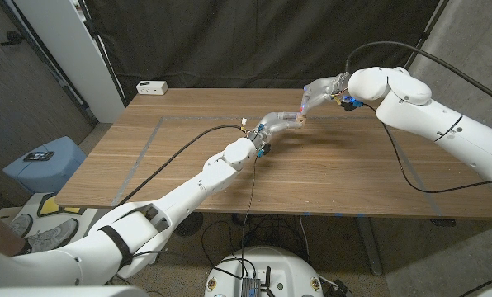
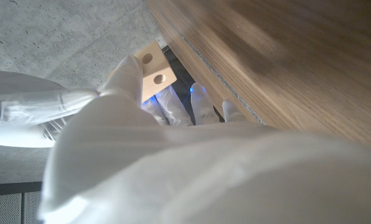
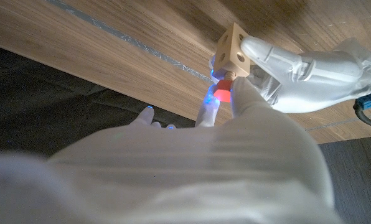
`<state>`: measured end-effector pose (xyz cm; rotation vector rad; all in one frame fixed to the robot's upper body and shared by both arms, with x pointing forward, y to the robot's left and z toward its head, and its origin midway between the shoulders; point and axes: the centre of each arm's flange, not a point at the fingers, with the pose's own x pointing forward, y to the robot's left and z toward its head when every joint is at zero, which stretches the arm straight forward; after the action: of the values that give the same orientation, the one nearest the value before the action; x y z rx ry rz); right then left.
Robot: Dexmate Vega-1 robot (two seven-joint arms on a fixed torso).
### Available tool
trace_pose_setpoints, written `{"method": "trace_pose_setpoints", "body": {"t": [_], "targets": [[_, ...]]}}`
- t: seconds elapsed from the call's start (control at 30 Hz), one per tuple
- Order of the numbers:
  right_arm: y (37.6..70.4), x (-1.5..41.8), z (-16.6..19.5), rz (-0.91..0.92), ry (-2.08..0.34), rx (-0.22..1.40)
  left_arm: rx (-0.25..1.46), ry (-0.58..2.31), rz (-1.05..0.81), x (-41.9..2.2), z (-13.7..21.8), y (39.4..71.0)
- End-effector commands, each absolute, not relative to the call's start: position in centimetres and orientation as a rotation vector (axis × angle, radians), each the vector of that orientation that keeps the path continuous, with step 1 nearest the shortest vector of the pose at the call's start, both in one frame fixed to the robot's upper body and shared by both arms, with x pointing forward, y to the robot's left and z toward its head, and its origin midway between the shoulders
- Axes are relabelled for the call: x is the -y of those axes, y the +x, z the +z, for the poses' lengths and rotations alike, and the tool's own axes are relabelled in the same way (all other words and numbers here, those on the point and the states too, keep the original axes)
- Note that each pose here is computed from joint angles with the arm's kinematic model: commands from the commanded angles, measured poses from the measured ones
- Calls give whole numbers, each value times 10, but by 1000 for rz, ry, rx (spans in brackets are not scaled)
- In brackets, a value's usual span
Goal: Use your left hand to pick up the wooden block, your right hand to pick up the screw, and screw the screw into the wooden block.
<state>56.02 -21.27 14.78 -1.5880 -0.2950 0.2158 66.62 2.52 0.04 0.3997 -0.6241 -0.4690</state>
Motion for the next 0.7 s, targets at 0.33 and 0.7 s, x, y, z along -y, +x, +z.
{"method": "trace_pose_setpoints", "body": {"t": [0.33,0.7], "targets": [[555,213,144,170,-1610,295,621,403,-476,-22,-1,663],[557,210,141,165,-1614,292,621,401,-472,-24,-3,660]]}}
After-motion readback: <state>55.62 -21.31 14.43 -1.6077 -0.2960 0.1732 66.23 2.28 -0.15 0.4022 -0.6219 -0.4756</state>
